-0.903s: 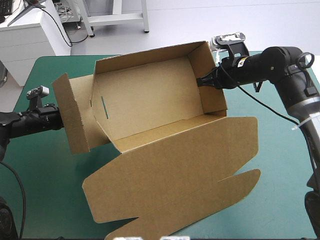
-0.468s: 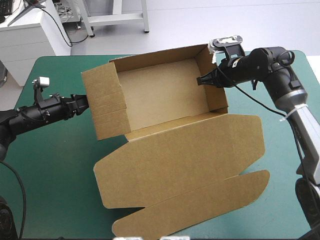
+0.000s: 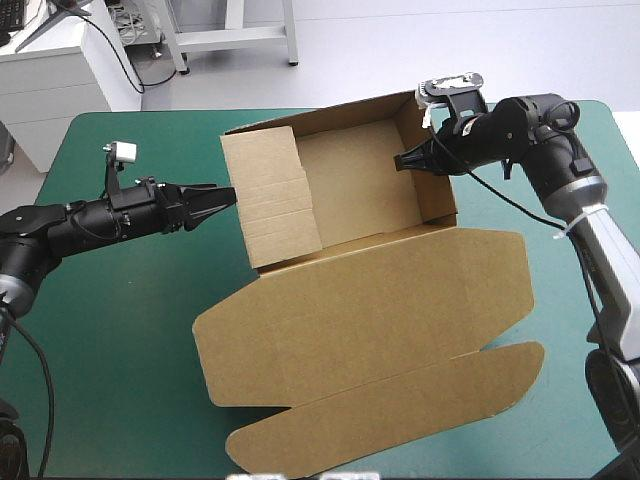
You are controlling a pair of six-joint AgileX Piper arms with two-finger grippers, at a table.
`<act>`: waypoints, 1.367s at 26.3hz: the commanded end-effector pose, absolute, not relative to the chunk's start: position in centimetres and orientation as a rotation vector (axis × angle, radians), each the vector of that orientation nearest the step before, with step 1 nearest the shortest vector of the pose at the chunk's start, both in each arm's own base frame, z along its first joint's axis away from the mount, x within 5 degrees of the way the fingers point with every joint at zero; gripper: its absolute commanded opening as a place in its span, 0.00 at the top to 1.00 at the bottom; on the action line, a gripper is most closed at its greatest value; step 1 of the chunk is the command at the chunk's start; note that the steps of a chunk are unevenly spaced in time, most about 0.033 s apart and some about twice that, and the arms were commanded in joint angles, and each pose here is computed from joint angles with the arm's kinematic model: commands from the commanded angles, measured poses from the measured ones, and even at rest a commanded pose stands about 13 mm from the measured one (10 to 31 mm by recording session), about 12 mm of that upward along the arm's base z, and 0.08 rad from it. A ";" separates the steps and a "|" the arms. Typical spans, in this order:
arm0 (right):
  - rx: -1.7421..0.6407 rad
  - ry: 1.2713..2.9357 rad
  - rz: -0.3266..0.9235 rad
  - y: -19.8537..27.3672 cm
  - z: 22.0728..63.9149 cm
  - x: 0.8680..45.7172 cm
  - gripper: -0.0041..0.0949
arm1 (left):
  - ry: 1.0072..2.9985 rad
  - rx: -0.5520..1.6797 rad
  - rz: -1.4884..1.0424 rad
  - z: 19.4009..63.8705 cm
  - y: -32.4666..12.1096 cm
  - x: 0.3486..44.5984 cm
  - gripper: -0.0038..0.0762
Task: Fold the box
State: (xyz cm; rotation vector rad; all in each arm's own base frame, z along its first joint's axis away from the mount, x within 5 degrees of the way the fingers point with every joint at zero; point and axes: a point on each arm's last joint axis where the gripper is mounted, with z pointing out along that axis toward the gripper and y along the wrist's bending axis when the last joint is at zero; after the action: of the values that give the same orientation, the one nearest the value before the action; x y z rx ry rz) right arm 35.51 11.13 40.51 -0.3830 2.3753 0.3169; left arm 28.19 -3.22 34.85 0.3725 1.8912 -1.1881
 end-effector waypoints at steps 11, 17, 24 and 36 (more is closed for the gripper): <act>-0.317 2.232 0.364 11.0 43.5 34.7 0.98 | 1.766 0.337 -1.411 39.3 -4.3 25.4 0.25; -0.355 2.224 0.365 12.3 43.6 34.3 0.97 | 1.819 0.397 -1.365 38.8 -4.7 25.3 0.25; -0.372 2.201 0.298 14.6 43.7 33.4 0.96 | 2.094 0.332 -1.169 37.8 -7.2 26.0 0.25; -0.300 2.152 0.238 16.0 45.2 31.4 0.96 | 2.195 0.166 -0.845 40.0 -11.6 26.3 0.35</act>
State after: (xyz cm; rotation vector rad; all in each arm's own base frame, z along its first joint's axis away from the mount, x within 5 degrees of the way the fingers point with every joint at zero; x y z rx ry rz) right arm 33.49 15.61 41.31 -0.3488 2.3089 0.0938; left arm 27.07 -10.50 37.50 0.2213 2.3087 -0.7761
